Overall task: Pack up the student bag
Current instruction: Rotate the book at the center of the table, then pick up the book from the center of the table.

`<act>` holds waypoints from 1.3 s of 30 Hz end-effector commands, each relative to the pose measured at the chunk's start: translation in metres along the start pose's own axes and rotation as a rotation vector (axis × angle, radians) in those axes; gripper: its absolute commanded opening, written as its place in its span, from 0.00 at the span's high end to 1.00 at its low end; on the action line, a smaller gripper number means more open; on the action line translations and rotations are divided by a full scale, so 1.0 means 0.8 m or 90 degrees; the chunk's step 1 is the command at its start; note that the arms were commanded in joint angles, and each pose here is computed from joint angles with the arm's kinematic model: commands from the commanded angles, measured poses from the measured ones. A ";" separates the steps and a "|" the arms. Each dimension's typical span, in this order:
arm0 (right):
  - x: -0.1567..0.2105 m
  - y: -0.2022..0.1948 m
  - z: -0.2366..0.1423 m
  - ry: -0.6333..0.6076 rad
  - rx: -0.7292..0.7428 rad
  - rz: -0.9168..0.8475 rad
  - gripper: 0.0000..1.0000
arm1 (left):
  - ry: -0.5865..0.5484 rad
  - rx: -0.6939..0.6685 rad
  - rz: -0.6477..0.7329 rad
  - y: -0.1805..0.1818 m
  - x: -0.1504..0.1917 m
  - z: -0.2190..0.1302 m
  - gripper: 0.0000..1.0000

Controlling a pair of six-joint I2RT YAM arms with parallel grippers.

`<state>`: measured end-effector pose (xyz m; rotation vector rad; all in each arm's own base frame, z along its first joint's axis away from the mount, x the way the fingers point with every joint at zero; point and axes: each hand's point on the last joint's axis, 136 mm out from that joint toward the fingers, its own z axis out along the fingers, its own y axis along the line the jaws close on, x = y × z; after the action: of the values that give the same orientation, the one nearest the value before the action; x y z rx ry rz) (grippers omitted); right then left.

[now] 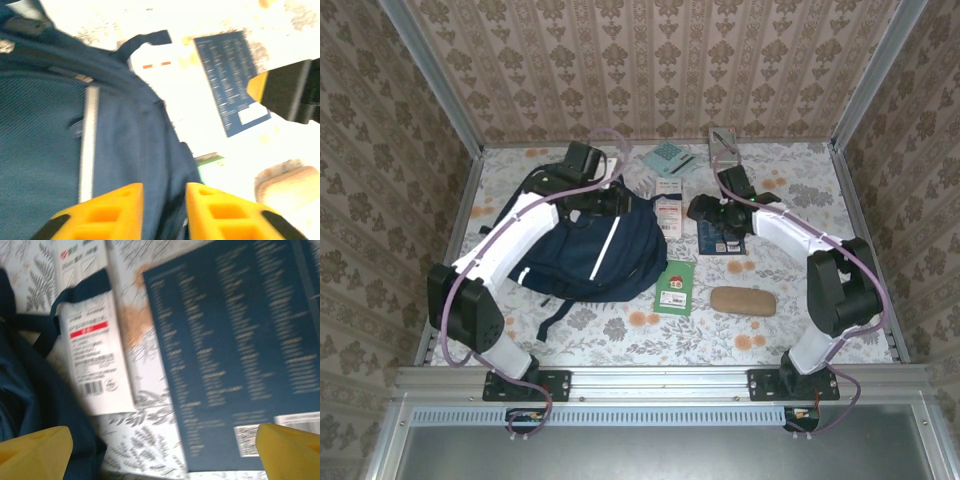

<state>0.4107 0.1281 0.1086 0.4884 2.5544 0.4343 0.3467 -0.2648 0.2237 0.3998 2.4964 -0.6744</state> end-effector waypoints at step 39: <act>-0.012 -0.096 0.088 0.117 -0.046 0.018 0.44 | 0.210 0.050 -0.113 -0.076 0.079 0.329 0.90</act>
<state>0.4314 0.0534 0.0274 0.5297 2.6920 0.4764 0.3807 -0.4538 0.0345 0.3354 2.7909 -0.8803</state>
